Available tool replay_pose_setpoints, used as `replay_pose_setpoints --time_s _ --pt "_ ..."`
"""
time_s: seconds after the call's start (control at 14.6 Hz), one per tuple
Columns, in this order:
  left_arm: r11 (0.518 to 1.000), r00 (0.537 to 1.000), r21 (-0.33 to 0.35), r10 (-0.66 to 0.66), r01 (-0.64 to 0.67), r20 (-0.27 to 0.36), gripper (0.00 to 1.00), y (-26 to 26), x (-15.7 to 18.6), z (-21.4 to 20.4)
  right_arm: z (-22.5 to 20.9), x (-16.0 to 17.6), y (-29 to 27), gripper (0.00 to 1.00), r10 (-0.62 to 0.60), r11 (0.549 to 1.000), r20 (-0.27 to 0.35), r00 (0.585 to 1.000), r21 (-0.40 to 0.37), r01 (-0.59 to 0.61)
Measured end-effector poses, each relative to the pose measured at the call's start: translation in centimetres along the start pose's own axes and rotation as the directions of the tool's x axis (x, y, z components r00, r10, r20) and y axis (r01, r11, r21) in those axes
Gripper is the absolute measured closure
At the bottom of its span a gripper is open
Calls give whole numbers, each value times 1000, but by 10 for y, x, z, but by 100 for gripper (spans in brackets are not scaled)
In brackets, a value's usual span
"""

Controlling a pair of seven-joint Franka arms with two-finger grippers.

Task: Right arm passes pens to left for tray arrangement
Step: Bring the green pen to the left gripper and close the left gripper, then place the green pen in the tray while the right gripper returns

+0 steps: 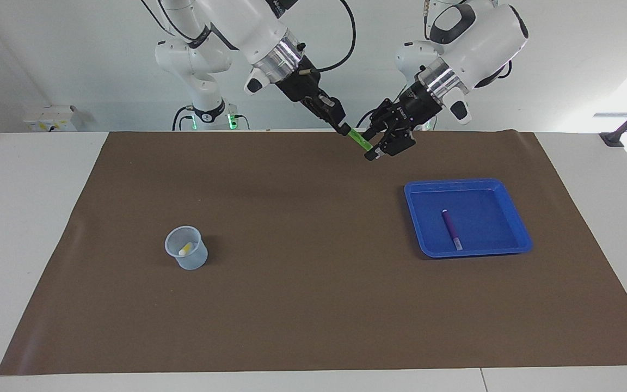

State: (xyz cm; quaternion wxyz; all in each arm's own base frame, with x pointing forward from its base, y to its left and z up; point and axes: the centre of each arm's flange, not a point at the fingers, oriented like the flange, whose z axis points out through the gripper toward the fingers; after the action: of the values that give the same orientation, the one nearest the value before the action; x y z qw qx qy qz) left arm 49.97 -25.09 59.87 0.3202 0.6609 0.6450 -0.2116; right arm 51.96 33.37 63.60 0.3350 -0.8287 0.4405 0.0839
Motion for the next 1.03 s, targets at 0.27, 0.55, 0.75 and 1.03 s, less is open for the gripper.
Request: replay_pose_setpoints --time_s 0.27,0.55,0.75,1.03 --pt "1000 1000 2 2 -2 -2 72 -4 -1 0 -2 2 -2 83 2 1000 -6 1000 18 -2" --pt "1000 1000 2 22 -22 -4 82 -7 -2 -1 -2 4 -3 83 3 1000 -7 1000 21 -3" --pt "1000 1000 2 23 -23 -4 82 -7 -2 -1 -2 3 -3 83 3 1000 -7 1000 21 -3" --pt "1000 1000 -10 16 -16 -3 82 -5 0 -3 -1 2 -1 56 -14 1000 -24 1000 6 14"
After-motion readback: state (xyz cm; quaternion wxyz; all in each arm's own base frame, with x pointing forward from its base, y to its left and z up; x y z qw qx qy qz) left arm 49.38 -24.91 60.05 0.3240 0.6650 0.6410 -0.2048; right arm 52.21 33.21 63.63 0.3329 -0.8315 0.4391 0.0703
